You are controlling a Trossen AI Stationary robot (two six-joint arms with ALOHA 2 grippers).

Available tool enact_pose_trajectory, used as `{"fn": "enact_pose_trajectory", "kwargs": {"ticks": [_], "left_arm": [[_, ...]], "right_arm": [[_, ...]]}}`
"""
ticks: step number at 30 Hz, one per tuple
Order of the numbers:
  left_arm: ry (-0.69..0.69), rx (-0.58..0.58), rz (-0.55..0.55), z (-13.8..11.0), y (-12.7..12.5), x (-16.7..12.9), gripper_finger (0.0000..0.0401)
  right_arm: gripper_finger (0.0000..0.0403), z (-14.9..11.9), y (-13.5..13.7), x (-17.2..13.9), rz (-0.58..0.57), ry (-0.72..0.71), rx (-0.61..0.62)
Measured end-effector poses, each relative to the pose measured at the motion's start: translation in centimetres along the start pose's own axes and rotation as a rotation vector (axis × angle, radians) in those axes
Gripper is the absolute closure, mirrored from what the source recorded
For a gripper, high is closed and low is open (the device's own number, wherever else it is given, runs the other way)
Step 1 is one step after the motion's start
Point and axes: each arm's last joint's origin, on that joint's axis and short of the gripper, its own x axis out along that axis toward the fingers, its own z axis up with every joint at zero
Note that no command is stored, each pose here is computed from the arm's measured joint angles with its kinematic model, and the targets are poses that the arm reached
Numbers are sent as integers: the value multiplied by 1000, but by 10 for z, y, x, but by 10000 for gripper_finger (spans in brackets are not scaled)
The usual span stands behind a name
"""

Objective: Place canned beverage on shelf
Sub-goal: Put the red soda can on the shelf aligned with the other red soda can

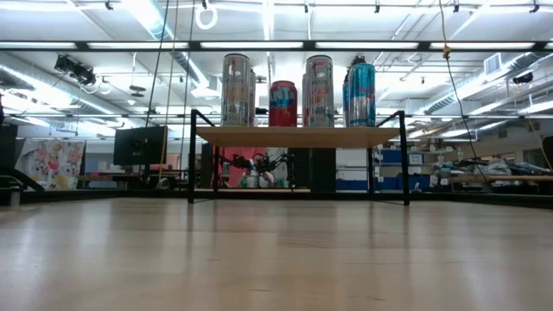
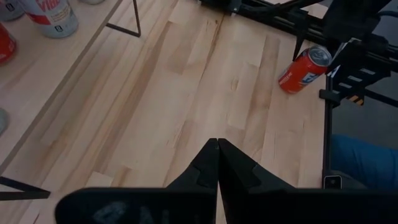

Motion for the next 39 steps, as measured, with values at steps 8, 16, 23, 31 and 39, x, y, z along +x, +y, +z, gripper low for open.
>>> {"fn": "enact_pose_trajectory", "kwargs": {"ticks": [8,16,23,31,39], "left_arm": [[13,-1,-23,0,-1,0,395],[12,-1,-22,0,-1,0,395],[12,0,-23,0,0,0,395],[12,0,-23,0,-1,0,395],[12,1,-22,0,0,0,395]], "right_arm": [[39,0,-2,3,-3,-23,5],[61,-5,-6,12,35,4,13],[72,-4,-1,9,57,41,-20],[74,14,-4,9,42,82,-90],[75,48,-10,11,34,49,-130]]}}
